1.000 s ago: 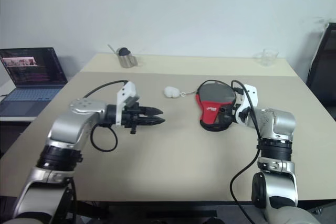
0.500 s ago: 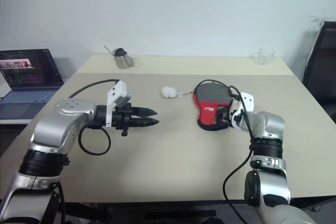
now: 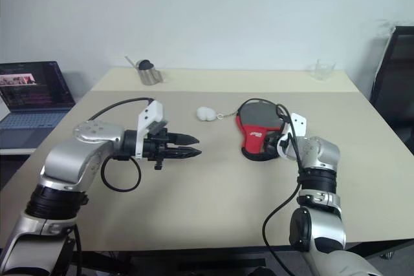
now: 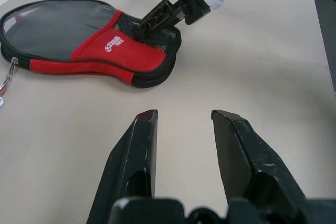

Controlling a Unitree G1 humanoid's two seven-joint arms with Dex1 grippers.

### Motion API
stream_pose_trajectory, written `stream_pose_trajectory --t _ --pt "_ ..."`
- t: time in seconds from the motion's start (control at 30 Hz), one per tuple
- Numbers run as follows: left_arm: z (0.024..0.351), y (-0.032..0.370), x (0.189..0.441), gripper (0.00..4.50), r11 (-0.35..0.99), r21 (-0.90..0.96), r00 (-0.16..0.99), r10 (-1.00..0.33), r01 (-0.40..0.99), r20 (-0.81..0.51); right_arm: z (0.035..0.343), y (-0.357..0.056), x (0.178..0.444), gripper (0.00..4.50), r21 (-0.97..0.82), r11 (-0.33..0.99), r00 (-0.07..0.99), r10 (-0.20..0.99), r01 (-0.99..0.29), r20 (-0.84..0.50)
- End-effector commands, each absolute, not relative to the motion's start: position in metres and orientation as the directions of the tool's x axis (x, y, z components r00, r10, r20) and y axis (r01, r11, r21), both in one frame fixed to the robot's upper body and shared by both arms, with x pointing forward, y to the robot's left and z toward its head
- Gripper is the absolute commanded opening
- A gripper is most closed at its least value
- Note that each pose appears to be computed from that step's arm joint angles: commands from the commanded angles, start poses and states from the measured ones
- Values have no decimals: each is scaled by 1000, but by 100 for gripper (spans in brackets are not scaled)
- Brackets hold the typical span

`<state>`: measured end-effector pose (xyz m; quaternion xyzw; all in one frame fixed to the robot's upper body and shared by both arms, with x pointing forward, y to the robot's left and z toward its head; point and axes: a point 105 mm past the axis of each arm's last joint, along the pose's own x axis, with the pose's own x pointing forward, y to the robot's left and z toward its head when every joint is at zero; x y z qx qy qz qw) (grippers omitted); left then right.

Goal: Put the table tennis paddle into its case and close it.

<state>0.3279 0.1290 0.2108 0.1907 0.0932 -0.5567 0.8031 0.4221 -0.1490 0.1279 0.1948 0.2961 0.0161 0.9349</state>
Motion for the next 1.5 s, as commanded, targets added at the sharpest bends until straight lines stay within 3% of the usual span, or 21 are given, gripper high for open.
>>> stream_pose_trajectory --t 0.03,0.27,0.47,0.57,0.67,0.87,1.0,1.4,1.5 --pt "221 125 324 178 285 243 357 -870 927 -340 127 -149 421 222 384 919 824 147 92 -547" --pt "220 125 324 178 282 248 357 -868 927 -345 127 -151 421 4 375 922 826 140 92 -547" --pt "219 126 326 178 287 251 363 -865 924 -347 129 -149 420 4 357 933 829 161 50 -536" --pt "219 125 326 178 285 250 361 -865 925 -349 131 -132 413 4 326 939 813 274 -110 -514" --pt "217 127 327 178 288 247 363 -862 925 -353 128 -112 387 4 274 900 722 436 -339 -537" --pt "214 124 327 178 276 242 350 -865 930 -360 122 -100 354 4 214 816 612 551 -537 -567" --pt "215 124 329 178 269 244 346 -864 932 -366 115 -93 314 4 122 656 476 650 -745 -592" --pt "215 122 331 178 249 246 329 -866 937 -378 107 -106 283 4 130 548 353 683 -827 -639" --pt "215 122 331 178 246 247 327 -865 937 -380 109 -94 259 4 163 433 246 739 -886 -627"
